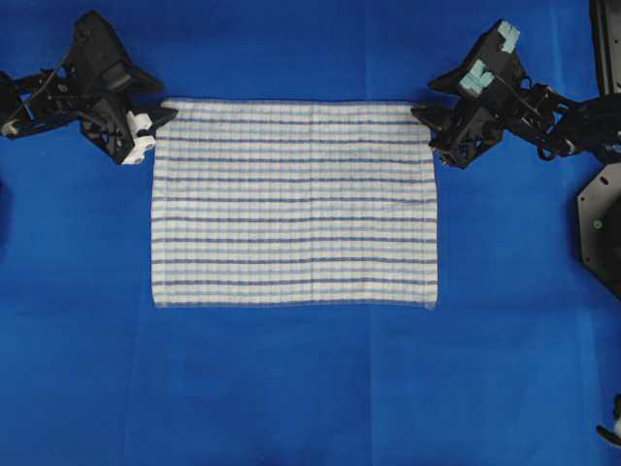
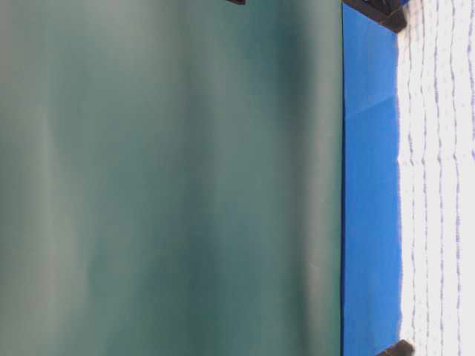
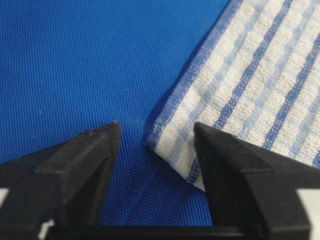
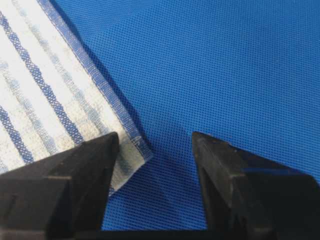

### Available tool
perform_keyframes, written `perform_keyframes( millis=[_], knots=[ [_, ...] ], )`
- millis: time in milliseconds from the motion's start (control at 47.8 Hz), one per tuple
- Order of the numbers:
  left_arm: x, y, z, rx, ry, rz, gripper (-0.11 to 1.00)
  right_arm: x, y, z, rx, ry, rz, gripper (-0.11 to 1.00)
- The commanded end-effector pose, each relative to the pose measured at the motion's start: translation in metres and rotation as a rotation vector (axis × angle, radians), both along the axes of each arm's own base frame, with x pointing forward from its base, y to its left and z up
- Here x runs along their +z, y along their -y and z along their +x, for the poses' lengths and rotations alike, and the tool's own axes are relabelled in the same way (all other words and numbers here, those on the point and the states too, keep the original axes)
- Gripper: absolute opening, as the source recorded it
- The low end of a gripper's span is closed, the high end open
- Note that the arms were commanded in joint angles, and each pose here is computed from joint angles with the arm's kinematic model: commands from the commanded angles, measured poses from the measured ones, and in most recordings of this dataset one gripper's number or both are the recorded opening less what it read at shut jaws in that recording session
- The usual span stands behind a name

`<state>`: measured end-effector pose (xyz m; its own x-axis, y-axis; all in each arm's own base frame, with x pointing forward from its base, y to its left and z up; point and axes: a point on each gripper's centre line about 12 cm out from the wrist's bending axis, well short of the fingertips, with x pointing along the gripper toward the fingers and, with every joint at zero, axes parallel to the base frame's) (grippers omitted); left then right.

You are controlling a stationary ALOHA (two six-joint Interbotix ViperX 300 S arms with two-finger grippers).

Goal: Fold the blue towel.
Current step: 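Move both grippers to the top corners of the white striped towel, then close both grippers on the towel's top corners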

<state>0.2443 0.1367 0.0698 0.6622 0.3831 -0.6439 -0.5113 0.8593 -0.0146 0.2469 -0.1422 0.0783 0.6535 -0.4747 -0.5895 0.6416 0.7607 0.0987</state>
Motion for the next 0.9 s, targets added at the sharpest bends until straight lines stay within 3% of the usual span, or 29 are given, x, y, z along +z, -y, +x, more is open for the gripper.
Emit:
perform_keyframes(
  millis=[0, 188, 314, 606, 878],
  knots=[
    [0.004, -0.001, 0.003, 0.003, 0.017, 0.005, 0.46, 0.004, -0.001, 0.007, 0.013, 0.019, -0.01, 0.57],
    [0.001, 0.004, 0.002, -0.011, -0.002, -0.006, 0.1, -0.001, -0.009, 0.01, 0.043, 0.0, 0.001, 0.21],
    [0.0, 0.008, 0.003, -0.026, -0.015, -0.012, 0.06, -0.001, -0.013, 0.012, 0.059, 0.0, 0.001, 0.07],
    [0.007, 0.006, 0.008, -0.037, 0.005, 0.01, 0.06, 0.006, -0.013, 0.013, 0.06, 0.016, -0.004, 0.07],
    [0.025, 0.005, 0.011, -0.045, 0.023, 0.024, 0.06, 0.031, -0.016, 0.012, 0.071, 0.059, -0.013, 0.07]
  ],
)
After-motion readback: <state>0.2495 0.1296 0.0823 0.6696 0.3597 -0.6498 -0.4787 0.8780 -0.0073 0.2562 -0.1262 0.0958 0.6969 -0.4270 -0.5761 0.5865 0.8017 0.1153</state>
